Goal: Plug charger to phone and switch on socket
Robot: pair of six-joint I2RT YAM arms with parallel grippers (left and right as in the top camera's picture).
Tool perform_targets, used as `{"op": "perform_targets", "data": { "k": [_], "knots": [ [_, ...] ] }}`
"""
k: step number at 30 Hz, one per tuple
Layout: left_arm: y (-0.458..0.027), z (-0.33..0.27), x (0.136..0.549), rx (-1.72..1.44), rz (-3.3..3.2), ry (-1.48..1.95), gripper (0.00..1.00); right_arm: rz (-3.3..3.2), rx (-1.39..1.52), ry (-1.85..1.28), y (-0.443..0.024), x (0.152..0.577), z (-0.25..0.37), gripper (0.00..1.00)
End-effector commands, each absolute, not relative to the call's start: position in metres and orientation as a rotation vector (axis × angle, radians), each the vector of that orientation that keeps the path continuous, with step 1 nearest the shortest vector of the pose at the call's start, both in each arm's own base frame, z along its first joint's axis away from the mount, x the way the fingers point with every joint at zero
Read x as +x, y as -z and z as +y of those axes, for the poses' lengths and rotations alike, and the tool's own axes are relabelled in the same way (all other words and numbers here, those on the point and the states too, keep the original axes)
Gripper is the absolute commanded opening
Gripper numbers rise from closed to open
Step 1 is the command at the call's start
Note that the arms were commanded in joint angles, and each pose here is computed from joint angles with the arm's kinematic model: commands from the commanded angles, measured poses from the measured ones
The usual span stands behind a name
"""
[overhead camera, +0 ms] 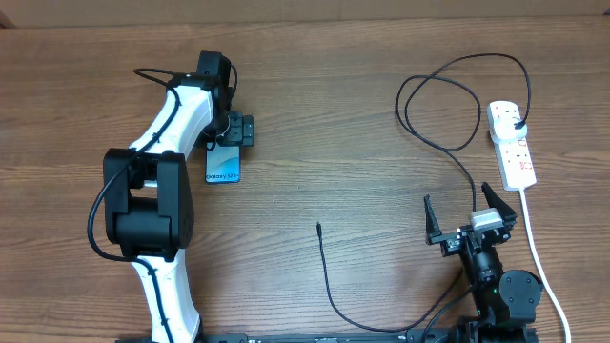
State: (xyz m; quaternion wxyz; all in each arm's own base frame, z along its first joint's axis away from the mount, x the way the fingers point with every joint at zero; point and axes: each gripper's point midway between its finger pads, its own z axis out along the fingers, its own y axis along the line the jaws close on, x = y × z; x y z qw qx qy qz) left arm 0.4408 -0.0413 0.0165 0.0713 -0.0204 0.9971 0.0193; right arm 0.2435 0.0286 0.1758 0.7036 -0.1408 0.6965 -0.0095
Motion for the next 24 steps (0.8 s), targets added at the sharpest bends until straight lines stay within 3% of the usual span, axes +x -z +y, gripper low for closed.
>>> {"op": "perform_targets", "data": {
  "k": [1,24],
  "knots": [
    [-0.008,-0.037,0.441,-0.041,3.012,-0.083,1.00,1.546,-0.308,0.025,-0.174,0.244,0.028,1.00],
    [0.010,-0.036,0.428,-0.040,3.038,-0.089,1.00,1.546,-0.308,0.025,-0.174,0.244,0.028,1.00]
  ]
}}
